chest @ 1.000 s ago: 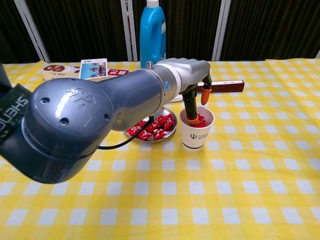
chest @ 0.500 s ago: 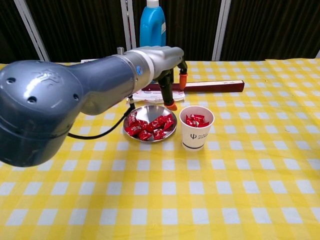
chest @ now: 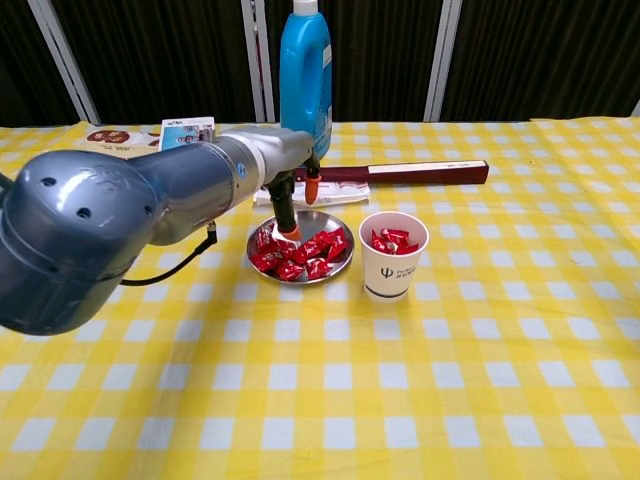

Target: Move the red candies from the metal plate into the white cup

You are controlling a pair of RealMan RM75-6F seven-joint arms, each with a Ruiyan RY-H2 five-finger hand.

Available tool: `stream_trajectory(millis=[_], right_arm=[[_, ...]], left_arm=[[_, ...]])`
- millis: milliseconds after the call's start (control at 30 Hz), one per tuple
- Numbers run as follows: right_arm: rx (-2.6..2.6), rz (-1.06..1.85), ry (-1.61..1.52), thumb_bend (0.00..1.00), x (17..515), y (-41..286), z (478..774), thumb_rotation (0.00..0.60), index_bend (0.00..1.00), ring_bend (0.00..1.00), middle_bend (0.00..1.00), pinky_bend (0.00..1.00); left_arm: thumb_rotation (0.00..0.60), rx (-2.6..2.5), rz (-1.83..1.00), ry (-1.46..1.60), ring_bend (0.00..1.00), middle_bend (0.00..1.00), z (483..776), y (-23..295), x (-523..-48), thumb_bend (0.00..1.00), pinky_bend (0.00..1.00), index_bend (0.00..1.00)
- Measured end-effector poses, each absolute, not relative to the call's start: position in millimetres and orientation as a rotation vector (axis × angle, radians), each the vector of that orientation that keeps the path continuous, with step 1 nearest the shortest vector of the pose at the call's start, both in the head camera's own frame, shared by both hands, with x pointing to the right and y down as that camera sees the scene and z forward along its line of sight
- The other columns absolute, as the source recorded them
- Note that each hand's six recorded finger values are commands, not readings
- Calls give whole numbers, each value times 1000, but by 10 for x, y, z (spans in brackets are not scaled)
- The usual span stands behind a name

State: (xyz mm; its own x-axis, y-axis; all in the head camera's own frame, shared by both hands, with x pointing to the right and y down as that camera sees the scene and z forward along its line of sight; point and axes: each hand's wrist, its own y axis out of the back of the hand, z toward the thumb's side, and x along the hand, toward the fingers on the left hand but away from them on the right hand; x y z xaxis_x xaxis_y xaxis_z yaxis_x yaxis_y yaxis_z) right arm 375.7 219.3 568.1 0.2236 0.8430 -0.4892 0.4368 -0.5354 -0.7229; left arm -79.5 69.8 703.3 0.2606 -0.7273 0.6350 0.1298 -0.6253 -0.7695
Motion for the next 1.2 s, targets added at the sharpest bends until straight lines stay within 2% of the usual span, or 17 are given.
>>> stream_trajectory(millis=[300, 500, 667, 833, 1200], right_arm=[[-2084, 1255, -1191, 277, 3766, 2184, 5679, 600, 0, 0, 0, 0], [-2093, 1254, -1200, 276, 3775, 2178, 5675, 600, 0, 0, 0, 0], [-2096, 1252, -1203, 278, 3778, 2173, 5672, 600, 0, 0, 0, 0], [-2096, 1250, -1200, 277, 3774, 2176, 5670, 600, 0, 0, 0, 0], [-2088, 1256, -1192, 277, 3769, 2184, 5679, 600, 0, 0, 0, 0]], left_arm=[[600, -1784, -1471, 498, 951, 862, 7291, 729, -592, 212, 967, 407], [600, -1785, -1475, 468, 951, 863, 7398, 772, -483, 274, 967, 423], [600, -1780, -1488, 444, 951, 875, 7481, 832, -456, 376, 967, 516], [600, -1777, -1484, 452, 952, 884, 7462, 824, -476, 420, 967, 571], [600, -1762, -1465, 477, 952, 885, 7324, 755, -581, 426, 967, 585]])
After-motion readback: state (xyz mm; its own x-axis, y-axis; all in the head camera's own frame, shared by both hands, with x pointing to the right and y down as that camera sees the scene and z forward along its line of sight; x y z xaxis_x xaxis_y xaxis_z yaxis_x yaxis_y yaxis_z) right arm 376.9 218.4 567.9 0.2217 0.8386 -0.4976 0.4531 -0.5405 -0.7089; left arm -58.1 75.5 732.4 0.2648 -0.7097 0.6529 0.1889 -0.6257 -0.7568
